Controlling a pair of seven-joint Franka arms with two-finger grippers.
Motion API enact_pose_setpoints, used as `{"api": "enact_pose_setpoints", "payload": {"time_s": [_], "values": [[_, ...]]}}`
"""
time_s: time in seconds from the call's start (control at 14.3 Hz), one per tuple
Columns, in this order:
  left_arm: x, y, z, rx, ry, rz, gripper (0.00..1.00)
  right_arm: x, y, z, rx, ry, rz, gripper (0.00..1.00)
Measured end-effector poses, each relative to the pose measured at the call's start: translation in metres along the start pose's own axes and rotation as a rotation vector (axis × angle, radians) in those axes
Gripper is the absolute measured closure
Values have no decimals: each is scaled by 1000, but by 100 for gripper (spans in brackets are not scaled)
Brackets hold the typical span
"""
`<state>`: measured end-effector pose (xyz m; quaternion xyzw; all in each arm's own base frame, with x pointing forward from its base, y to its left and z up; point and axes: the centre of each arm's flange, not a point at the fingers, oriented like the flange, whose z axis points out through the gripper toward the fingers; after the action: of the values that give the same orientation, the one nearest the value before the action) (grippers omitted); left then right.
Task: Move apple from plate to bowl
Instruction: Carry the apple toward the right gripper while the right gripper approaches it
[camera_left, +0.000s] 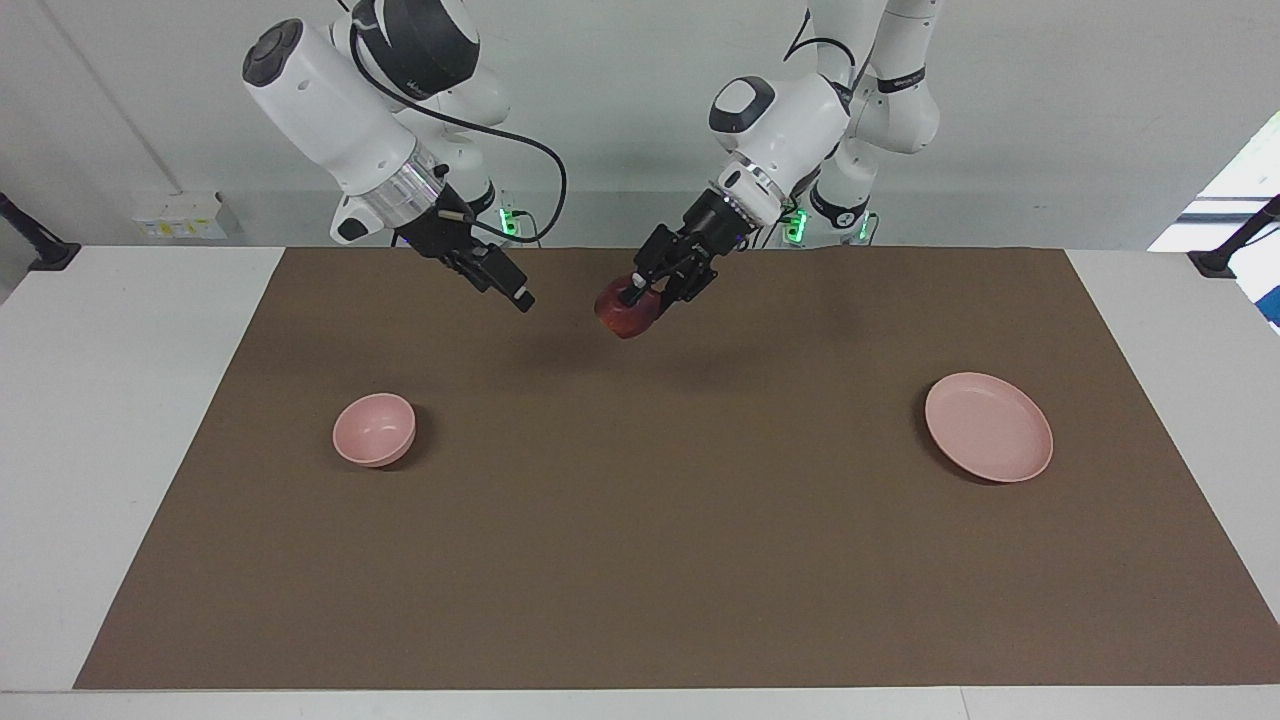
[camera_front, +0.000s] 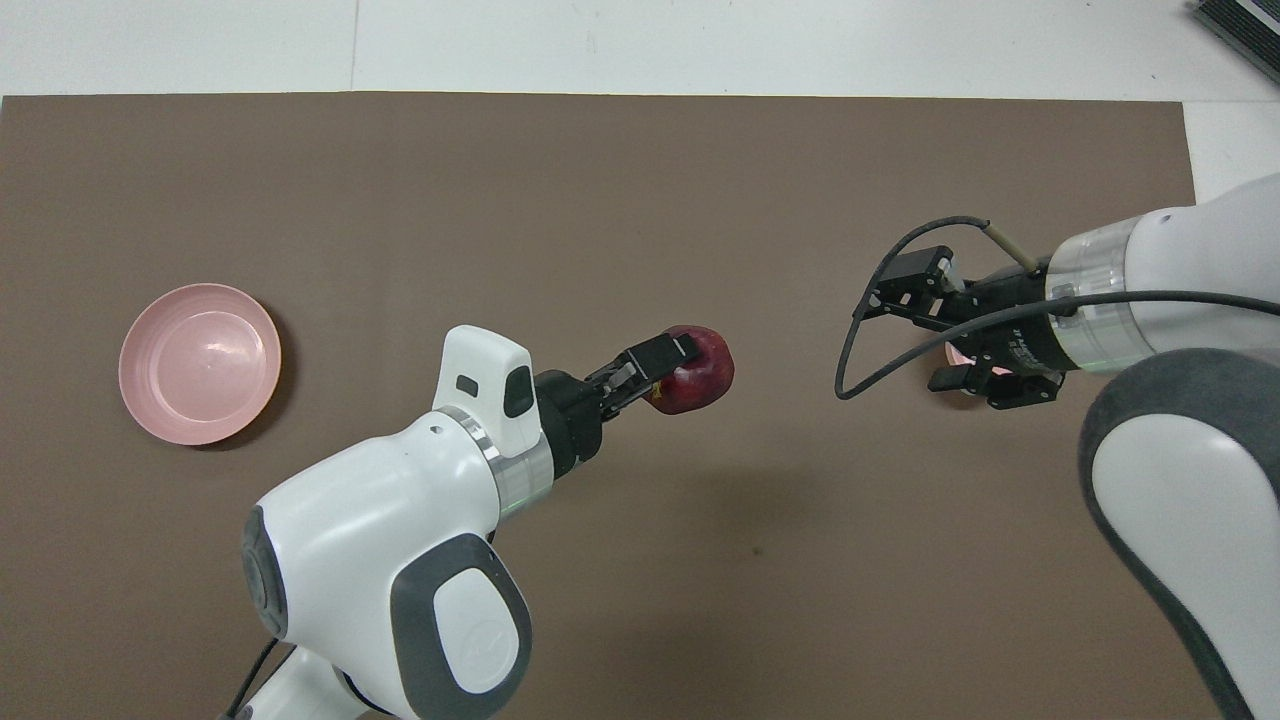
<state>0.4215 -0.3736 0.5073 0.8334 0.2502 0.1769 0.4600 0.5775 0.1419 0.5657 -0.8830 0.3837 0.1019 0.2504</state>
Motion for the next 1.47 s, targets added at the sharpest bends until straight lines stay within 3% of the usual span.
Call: {"api": "enact_pose_setpoints", "payload": {"time_s": [0.42, 0.77, 1.47], "values": [[-6, 2, -1, -8, 8, 2, 33, -16, -27, 11, 5, -14, -34, 0], [-11, 6, -5, -34, 56, 0, 33, -45, -44, 53, -38, -62, -82, 0], [-13, 8, -8, -45, 79, -5, 33, -65, -51, 73, -62, -82, -98, 0]]}}
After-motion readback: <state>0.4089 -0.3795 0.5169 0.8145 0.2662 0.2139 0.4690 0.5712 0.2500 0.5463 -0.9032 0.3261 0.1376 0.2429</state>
